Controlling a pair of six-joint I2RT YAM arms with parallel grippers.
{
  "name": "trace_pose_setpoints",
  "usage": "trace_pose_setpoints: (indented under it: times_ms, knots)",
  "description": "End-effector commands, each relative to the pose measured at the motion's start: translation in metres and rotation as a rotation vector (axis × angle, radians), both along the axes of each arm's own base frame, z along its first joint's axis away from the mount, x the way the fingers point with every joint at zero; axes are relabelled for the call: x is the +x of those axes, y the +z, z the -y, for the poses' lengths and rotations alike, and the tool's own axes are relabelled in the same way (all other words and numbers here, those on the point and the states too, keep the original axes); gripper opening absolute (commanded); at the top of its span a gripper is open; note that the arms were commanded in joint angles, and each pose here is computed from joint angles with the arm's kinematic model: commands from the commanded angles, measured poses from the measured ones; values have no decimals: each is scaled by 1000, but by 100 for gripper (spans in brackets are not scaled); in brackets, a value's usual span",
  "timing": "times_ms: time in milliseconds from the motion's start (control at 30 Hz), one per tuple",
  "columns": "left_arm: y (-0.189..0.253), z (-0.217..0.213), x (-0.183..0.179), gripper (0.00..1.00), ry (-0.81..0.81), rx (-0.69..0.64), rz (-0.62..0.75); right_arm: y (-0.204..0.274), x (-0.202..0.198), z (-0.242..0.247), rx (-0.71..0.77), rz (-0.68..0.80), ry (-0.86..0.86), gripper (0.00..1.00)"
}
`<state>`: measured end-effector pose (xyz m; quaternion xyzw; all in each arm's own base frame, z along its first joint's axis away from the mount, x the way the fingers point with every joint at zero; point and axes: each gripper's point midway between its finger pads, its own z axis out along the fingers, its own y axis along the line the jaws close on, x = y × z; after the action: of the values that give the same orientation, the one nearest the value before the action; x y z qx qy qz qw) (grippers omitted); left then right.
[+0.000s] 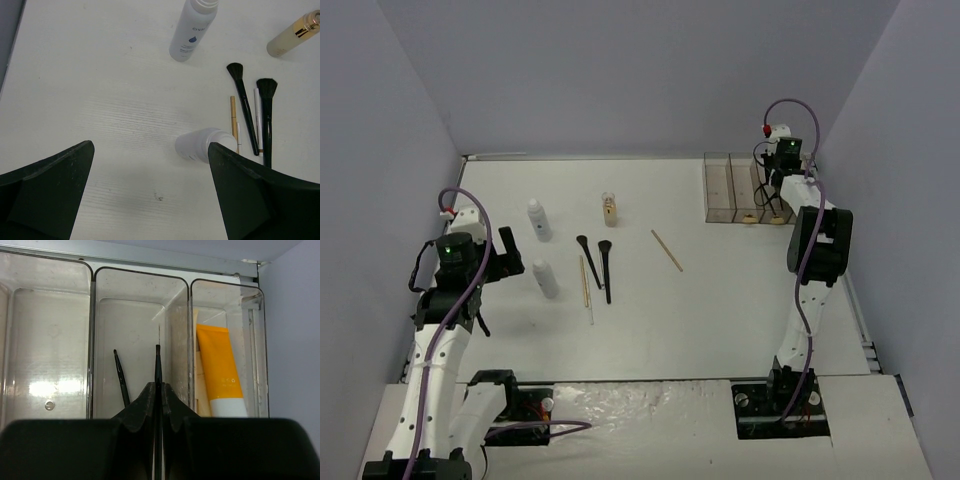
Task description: Organize the makeup
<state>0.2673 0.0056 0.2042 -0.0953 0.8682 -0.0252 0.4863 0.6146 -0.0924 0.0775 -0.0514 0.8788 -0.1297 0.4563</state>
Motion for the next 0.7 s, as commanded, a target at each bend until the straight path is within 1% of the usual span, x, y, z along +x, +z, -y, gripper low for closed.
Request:
trace_pose_setpoints:
  times_ms: [0,33,167,233,300,400,500,567,600,633,667]
  knots:
    - [34,0,12,97,-5,-5,97,61,26,-4,3,171,34,13]
    - [34,0,12,97,-7,-5,94,63,25,-3,4,173,31,17]
    - [37,0,10,97,-5,-4,109,87,22,-3,13,208,18,39]
    - [37,1,11,97,-10,-8,110,105,19,-9,20,229,24,46]
    - [39,1,10,97,-11,-10,117,131,12,-19,46,261,32,48]
    - [42,0,9,97,-4,-5,133,156,-4,-60,125,283,99,48]
    - [41,0,9,97,-3,-7,130,171,-36,-131,190,279,186,49]
    - [42,0,8,97,-2,-5,135,172,-63,-182,246,259,240,50]
    - [43,-2,7,97,5,0,139,178,-75,-200,283,265,251,50]
    - [44,-2,7,97,8,0,145,174,-85,-220,300,251,263,50]
    - [44,-3,6,97,11,3,146,156,-101,-241,302,211,286,50]
